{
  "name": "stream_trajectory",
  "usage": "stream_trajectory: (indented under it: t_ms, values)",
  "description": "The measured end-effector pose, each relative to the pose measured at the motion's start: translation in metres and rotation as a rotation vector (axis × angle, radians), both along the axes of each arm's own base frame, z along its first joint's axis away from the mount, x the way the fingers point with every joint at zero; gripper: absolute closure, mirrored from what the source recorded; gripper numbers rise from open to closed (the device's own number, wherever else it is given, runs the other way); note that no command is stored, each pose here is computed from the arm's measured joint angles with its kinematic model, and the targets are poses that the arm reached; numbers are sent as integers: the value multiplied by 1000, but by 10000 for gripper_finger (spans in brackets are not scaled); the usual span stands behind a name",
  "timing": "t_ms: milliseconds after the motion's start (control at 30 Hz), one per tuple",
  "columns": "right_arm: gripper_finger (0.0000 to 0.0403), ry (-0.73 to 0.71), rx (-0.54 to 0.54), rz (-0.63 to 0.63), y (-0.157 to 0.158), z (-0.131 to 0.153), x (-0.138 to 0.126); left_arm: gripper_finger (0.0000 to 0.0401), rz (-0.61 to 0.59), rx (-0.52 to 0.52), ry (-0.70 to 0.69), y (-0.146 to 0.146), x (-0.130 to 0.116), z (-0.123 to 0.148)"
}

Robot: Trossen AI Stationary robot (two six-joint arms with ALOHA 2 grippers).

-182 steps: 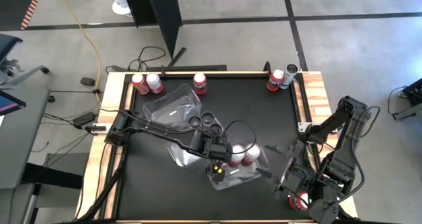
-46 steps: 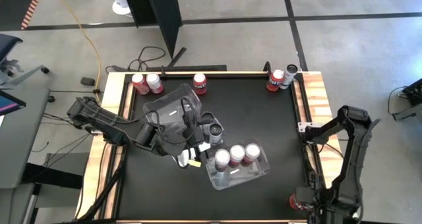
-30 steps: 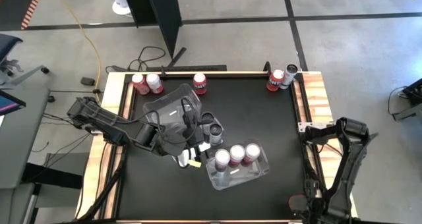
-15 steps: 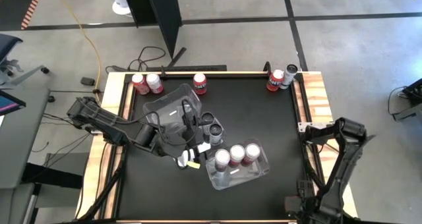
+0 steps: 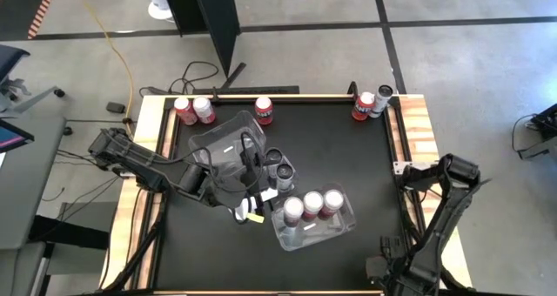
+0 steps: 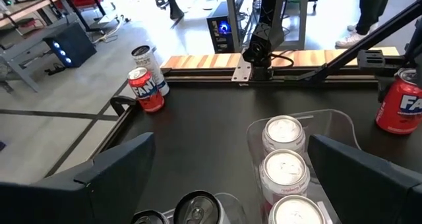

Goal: Sort soda cans
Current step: Put the bottom right orange soda can in the top left transparent bin

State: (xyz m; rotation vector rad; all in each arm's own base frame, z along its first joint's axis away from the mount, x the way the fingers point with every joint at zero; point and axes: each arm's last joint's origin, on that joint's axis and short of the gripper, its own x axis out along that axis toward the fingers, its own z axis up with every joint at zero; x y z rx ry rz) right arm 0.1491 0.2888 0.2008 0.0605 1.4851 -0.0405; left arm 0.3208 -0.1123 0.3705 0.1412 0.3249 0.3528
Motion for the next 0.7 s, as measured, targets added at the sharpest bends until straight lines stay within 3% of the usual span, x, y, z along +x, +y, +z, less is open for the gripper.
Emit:
stream_trajectory:
  t_ms: [700]
  values:
    - [95, -42, -13, 32, -10, 0, 21, 10, -2, 22, 36, 1, -1, -3]
